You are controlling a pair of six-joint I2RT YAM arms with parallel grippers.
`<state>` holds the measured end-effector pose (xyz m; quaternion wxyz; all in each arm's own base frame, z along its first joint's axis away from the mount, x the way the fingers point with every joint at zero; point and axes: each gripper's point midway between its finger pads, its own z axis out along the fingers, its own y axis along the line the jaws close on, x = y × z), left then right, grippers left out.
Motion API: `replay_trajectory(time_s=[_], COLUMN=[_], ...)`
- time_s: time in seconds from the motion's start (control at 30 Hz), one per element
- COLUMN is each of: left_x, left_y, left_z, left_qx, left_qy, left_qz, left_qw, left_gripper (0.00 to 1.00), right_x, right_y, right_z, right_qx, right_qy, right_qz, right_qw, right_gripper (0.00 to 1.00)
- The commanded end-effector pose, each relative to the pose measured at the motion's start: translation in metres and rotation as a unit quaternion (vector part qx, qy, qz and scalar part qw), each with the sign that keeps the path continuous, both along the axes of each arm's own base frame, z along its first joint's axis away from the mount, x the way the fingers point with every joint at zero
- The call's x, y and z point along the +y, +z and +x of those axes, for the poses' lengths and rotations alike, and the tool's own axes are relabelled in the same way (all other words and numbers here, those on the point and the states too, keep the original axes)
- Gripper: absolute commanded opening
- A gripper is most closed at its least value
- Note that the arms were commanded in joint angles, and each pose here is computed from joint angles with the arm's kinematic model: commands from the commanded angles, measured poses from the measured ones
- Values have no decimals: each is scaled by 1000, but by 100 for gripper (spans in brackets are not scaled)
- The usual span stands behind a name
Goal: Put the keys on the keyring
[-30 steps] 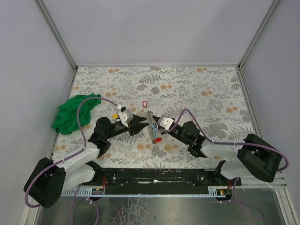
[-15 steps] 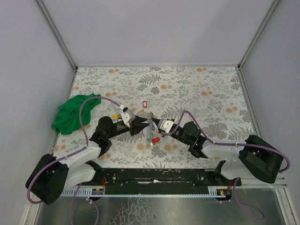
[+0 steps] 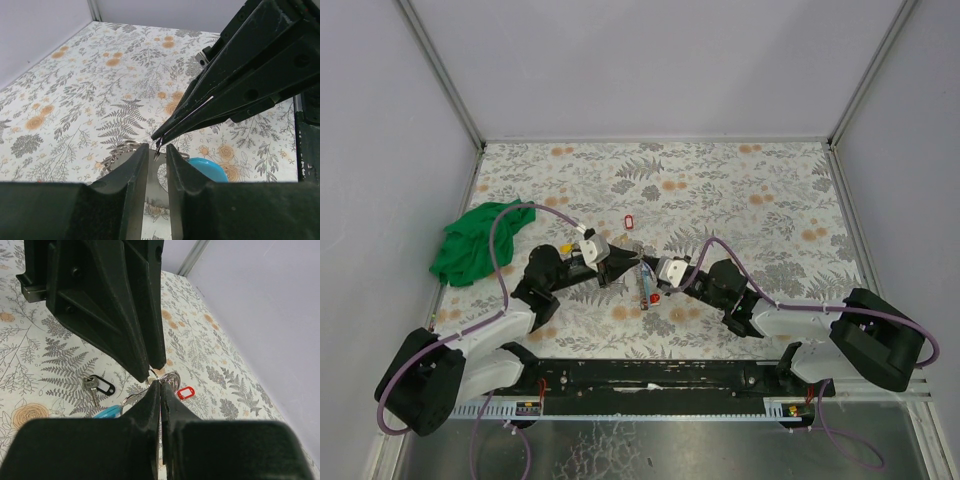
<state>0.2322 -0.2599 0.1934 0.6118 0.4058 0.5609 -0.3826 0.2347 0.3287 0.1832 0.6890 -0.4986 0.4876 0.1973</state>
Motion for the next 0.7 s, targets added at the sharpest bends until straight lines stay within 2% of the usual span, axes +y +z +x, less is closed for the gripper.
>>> replay_trajectory(time_s=[0.0,0.4,0.47,0.57,0.67], left_x=[-7,-9,-9,-9,-7], left_y=[13,3,3,2,-1], left_z=[-2,-2,-1,-1,-2], left_qx=[-34,-26,-26,-26,-28], left_qy=[-28,-38,-39,-39,-37], left_qz=[2,22,24,28,35], left_qw=[999,999,999,999,998], left_gripper=[19,16,13,1,0], right_x=[2,3,3,4,1], right_y=[39,43,42,42,40], right_z=[-6,-10,-11,-13,-15], right_qx=[-46,-46,-45,-42,-32], right_qy=[18,27,30,36,34], right_qz=[44,45,45,44,41], right_qw=[998,998,998,998,998], right_gripper=[0,0,0,0,4])
